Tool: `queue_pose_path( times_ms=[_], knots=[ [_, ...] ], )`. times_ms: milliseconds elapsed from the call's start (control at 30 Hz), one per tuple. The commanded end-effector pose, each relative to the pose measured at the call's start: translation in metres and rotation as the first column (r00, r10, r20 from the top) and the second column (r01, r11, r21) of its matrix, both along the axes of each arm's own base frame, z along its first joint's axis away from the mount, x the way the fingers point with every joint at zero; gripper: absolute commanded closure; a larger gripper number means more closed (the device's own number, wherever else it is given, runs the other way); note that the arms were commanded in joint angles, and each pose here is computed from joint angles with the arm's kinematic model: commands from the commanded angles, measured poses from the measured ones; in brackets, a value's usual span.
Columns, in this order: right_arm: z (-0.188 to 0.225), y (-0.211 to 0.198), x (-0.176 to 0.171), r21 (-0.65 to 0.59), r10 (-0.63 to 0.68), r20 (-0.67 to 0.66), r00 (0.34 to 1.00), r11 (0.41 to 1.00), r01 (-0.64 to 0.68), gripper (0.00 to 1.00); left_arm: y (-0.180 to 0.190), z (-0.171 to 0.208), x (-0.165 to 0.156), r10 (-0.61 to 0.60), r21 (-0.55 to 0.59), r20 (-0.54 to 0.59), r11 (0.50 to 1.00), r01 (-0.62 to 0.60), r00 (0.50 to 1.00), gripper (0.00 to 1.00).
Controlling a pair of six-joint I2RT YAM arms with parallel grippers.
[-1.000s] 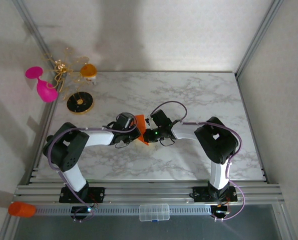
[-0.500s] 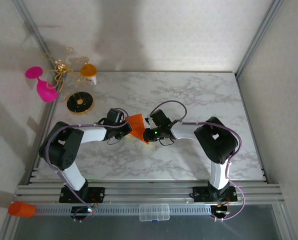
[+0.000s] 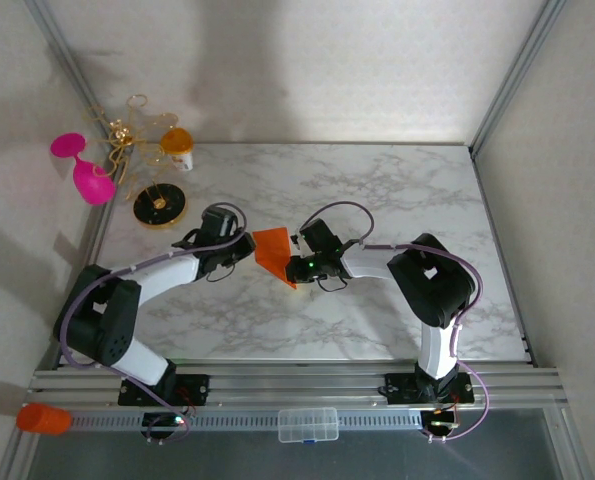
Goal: Fold a paper plane with a square sheet of paper (pick it up from the middle)
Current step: Third fold the triangle at the center of the table.
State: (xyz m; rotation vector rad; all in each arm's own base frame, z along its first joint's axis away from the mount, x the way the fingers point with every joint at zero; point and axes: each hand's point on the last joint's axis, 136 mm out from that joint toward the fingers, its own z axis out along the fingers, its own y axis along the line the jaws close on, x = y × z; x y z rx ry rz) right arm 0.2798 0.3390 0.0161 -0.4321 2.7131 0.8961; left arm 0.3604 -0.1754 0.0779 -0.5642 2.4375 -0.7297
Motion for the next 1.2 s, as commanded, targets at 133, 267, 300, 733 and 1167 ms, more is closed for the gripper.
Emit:
queue_pose_path(
  times_ms=[133,267,300,733,1167],
  knots=[
    [-0.047,-0.047,-0.026,-0.180,-0.080,-0.136,0.987,0.982,0.055,0.99,-0.054,-0.017,-0.008,-0.096,-0.081,-0.049,0.992,0.092,0.994,0.88],
    [-0.034,-0.039,-0.020,-0.120,-0.051,-0.105,0.993,0.992,0.038,0.98,-0.050,-0.040,-0.008,-0.081,-0.034,-0.103,0.996,0.078,0.991,0.89],
    [-0.029,-0.036,-0.018,-0.101,-0.038,-0.092,0.995,0.995,0.028,0.98,-0.049,-0.046,-0.009,-0.075,-0.024,-0.115,0.997,0.072,0.991,0.89],
    [0.031,0.007,0.006,0.099,0.067,0.052,0.996,0.992,-0.072,0.97,-0.034,-0.081,-0.020,-0.018,0.044,-0.213,0.999,0.028,0.977,0.92],
    [0.004,0.012,-0.002,0.086,0.113,-0.035,0.993,0.990,-0.110,0.98,-0.027,-0.093,-0.028,0.016,0.081,-0.265,0.997,0.006,0.964,0.93]
  ],
)
